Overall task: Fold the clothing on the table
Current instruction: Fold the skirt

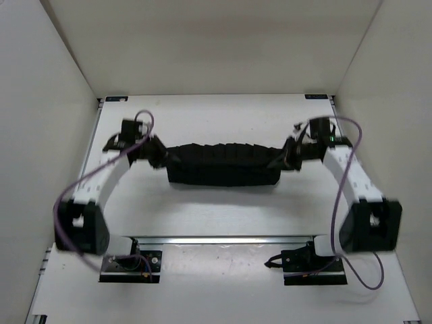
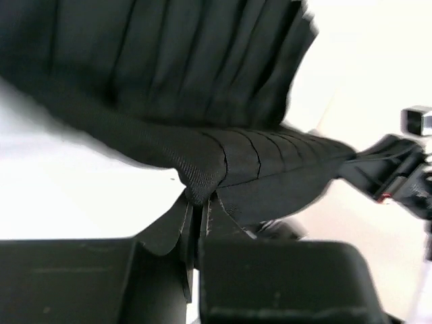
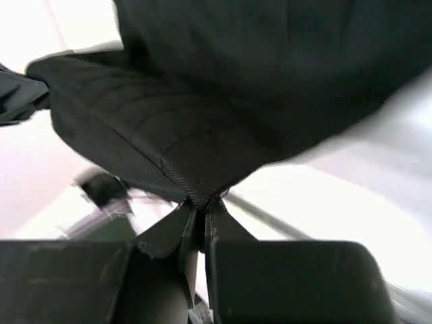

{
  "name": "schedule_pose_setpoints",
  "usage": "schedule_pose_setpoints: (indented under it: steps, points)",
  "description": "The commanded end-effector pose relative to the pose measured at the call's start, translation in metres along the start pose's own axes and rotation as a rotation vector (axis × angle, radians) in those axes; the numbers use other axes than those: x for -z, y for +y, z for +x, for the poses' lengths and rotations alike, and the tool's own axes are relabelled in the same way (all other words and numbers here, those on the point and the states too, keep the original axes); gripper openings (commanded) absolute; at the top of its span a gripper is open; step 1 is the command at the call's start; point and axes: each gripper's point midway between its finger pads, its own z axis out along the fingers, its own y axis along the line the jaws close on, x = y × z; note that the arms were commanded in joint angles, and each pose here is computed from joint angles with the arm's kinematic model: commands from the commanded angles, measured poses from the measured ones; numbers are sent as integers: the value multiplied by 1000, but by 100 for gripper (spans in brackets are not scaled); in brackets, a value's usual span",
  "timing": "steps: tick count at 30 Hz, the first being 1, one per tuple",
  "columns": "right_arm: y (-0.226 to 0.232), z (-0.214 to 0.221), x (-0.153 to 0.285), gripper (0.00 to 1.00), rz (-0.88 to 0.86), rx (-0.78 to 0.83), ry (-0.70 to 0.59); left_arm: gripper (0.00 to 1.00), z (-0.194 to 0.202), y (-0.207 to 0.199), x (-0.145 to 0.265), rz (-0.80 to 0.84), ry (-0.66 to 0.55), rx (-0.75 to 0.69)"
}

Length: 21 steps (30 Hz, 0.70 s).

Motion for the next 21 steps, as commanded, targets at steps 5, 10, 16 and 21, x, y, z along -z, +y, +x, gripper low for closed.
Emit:
schedule_pose_setpoints:
  steps: [5,10,16,21]
  points:
    - [-2,-195,-40,38,74,29,-99,39,-157,-62,-72,165,2,80]
    - [-12,-241,-51,62,206,67,-125,46,-177,-58,-105,308,12,208]
    - [-38,-212,-37,62,305,60,-200,57,-153,-43,-88,401,6,249]
    - [-56,-160,-40,64,264,-19,-237,58,-143,-16,-62,412,-33,266]
